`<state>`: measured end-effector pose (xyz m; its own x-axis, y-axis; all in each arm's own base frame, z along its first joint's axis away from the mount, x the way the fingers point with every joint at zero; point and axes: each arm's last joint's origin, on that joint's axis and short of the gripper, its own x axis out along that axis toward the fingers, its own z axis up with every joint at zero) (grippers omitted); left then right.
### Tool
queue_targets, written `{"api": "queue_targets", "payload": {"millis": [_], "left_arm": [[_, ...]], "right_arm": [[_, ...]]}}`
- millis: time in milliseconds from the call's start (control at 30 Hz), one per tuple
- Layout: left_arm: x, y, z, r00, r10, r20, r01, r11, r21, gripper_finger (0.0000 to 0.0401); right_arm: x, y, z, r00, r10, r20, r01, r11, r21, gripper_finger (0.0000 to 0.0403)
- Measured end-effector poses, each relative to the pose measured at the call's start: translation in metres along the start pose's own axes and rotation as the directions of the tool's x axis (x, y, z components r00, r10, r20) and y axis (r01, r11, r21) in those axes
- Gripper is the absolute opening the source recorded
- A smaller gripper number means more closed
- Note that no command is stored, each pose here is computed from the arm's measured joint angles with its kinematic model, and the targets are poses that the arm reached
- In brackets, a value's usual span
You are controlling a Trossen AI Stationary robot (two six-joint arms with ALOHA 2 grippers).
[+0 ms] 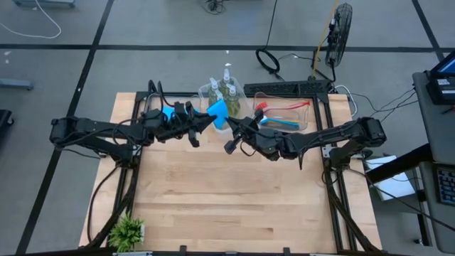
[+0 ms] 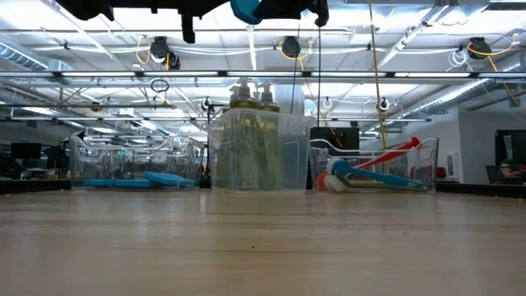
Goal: Pick & Place Kitchen Sink Supplies
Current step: Put the sponge into the left transparent bin
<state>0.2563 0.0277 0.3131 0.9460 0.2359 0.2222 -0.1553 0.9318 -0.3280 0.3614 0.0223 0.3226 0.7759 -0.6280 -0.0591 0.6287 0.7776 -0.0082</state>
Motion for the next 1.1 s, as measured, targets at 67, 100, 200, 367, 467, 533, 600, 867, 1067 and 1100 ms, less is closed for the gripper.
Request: {"api": "queue_targets", "payload": {"millis": [67, 100, 200, 367, 467, 533, 600, 867, 1067, 1100], "left_arm": [[0.0, 0.001, 0.0, 1.0, 0.002, -0.001, -0.002, 1.0, -0.001, 0.0009], [0.0, 0.002, 0.0, 1.0, 0.003, -0.002, -0.003, 1.0, 0.001, 0.0008], [0.0, 0.003, 0.0, 1.0, 0.013, -0.008, -0.013, 1.0, 0.001, 0.0008], [-0.009, 0.01, 0.005, 0.989, 0.137, -0.052, -0.136, 0.99, 0.031, 0.0008], [-0.022, 0.014, 0.015, 0.963, 0.266, -0.049, -0.263, 0.963, 0.063, 0.0007], [-0.033, 0.015, 0.022, 0.938, 0.345, -0.042, -0.341, 0.937, 0.078, 0.0007], [-0.045, 0.017, 0.027, 0.904, 0.423, -0.053, -0.418, 0.904, 0.091, 0.0007], [-0.081, 0.036, 0.029, 0.74, 0.656, -0.146, -0.663, 0.749, 0.003, 0.0007], [-0.087, 0.062, 0.02, 0.646, 0.707, -0.289, -0.747, 0.663, -0.047, 0.0007], [-0.087, 0.066, 0.02, 0.637, 0.708, -0.306, -0.754, 0.654, -0.056, 0.0007]], "right_arm": [[0.0, 0.0, 0.0, 1.0, 0.01, -0.001, -0.01, 1.0, 0.0, 0.0], [0.0, 0.0, 0.0, 1.0, 0.009, -0.001, -0.009, 1.0, 0.0, 0.0], [0.0, 0.0, 0.0, 1.0, 0.011, -0.004, -0.011, 1.0, -0.013, 0.0005], [-0.003, -0.001, -0.002, 0.999, 0.025, -0.046, -0.029, 0.996, -0.083, 0.0042], [-0.007, -0.001, -0.003, 0.997, 0.028, -0.076, -0.036, 0.993, -0.113, 0.0077], [-0.011, 0.0, -0.006, 0.994, 0.03, -0.102, -0.044, 0.989, -0.138, 0.01], [-0.012, -0.001, -0.006, 0.993, 0.026, -0.114, -0.044, 0.987, -0.156, 0.012], [-0.028, -0.011, -0.001, 0.982, 0.027, -0.186, -0.083, 0.95, -0.302, 0.016], [-0.05, -0.036, 0.019, 0.971, 0.045, -0.233, -0.118, 0.943, -0.31, 0.0158], [-0.055, -0.042, 0.022, 0.967, 0.059, -0.247, -0.134, 0.945, -0.3, 0.0157]]}}
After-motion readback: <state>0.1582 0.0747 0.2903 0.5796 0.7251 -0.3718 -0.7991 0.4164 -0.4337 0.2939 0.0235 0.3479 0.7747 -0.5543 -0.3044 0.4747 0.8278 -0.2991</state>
